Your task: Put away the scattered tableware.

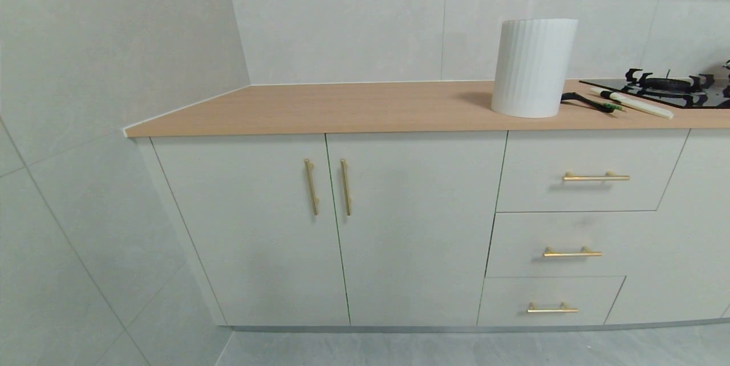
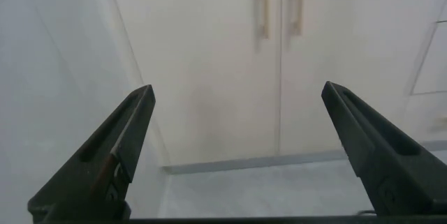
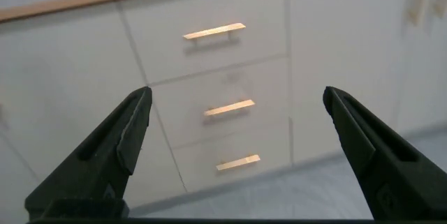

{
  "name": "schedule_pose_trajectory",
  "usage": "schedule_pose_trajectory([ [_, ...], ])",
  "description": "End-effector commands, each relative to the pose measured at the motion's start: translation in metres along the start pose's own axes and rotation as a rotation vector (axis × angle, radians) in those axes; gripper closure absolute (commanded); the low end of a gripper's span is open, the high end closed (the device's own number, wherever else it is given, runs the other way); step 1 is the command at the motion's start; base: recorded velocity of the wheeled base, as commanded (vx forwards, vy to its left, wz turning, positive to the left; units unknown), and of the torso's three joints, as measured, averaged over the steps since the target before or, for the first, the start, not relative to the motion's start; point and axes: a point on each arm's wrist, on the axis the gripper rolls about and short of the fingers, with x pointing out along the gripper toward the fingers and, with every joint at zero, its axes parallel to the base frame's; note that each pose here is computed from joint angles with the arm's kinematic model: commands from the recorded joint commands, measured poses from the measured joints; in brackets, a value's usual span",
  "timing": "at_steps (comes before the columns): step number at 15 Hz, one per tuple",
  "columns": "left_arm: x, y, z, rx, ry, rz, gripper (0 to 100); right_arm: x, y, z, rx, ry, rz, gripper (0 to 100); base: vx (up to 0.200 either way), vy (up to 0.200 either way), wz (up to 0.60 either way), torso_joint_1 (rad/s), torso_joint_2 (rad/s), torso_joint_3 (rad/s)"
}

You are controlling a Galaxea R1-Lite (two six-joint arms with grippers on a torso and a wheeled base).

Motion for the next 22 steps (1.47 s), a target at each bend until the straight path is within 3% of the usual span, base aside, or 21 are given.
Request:
schedule_pose_trajectory([
  [1, 0.0000, -0.0013, -0.0011, 0.007, -0.002, -0.051, 0, 0.0019, 0.0013, -0.0210, -0.042, 0.123, 0.102, 0, 0.000, 0.000, 0.00, 0.000, 0.00, 0.000],
  [5, 0.0000, -0.0014, -0.0011, 0.010, -0.003, -0.058, 0, 0.0012, 0.0022, -0.0248, -0.088, 0.165, 0.163, 0, 0.000, 0.000, 0.00, 0.000, 0.00, 0.000],
  [7, 0.0001, -0.0013, -0.0017, 0.036, 0.000, -0.053, 0, 0.0011, 0.0025, -0.0247, -0.084, 0.162, 0.174, 0, 0.000, 0.000, 0.00, 0.000, 0.00, 0.000],
  [11, 0.0000, -0.0012, -0.0011, 0.024, -0.002, -0.050, 0, 0.0011, 0.0025, -0.0247, -0.086, 0.162, 0.175, 0, 0.000, 0.000, 0.00, 0.000, 0.00, 0.000],
  [14, -0.0003, -0.0014, 0.0002, -0.066, -0.008, -0.059, 0, 0.0011, 0.0025, -0.0247, -0.084, 0.163, 0.175, 0, 0.000, 0.000, 0.00, 0.000, 0.00, 0.000],
  [16, -0.0003, -0.0014, 0.0002, -0.072, -0.008, -0.061, 0, 0.0011, 0.0025, -0.0247, -0.084, 0.163, 0.175, 0, 0.000, 0.000, 0.00, 0.000, 0.00, 0.000],
  [17, -0.0003, -0.0014, 0.0002, -0.095, -0.007, -0.059, 0, 0.0011, 0.0025, -0.0247, -0.084, 0.163, 0.175, 0, 0.000, 0.000, 0.00, 0.000, 0.00, 0.000],
  [18, -0.0002, -0.0012, 0.0003, -0.138, -0.008, -0.052, 0, 0.0011, 0.0025, -0.0247, -0.084, 0.163, 0.175, 0, 0.000, 0.000, 0.00, 0.000, 0.00, 0.000],
  [19, -0.0003, -0.0005, 0.0001, -0.161, -0.003, -0.021, 0, 0.0011, 0.0025, -0.0247, -0.084, 0.163, 0.175, 0, 0.000, 0.000, 0.00, 0.000, 0.00, 0.000],
  [20, -0.0003, 0.0010, -0.0008, -0.148, 0.004, 0.050, 0, 0.0011, 0.0025, -0.0247, -0.084, 0.163, 0.175, 0, 0.000, 0.000, 0.00, 0.000, 0.00, 0.000],
  [21, -0.0003, 0.0010, -0.0013, -0.136, 0.009, 0.050, 0, 0.0011, 0.0025, -0.0247, -0.084, 0.163, 0.175, 0, 0.000, 0.000, 0.00, 0.000, 0.00, 0.000],
  [22, -0.0008, -0.0001, -0.0012, -0.104, 0.020, 0.002, 0, 0.0011, 0.0025, -0.0247, -0.083, 0.163, 0.175, 0, 0.000, 0.000, 0.00, 0.000, 0.00, 0.000],
])
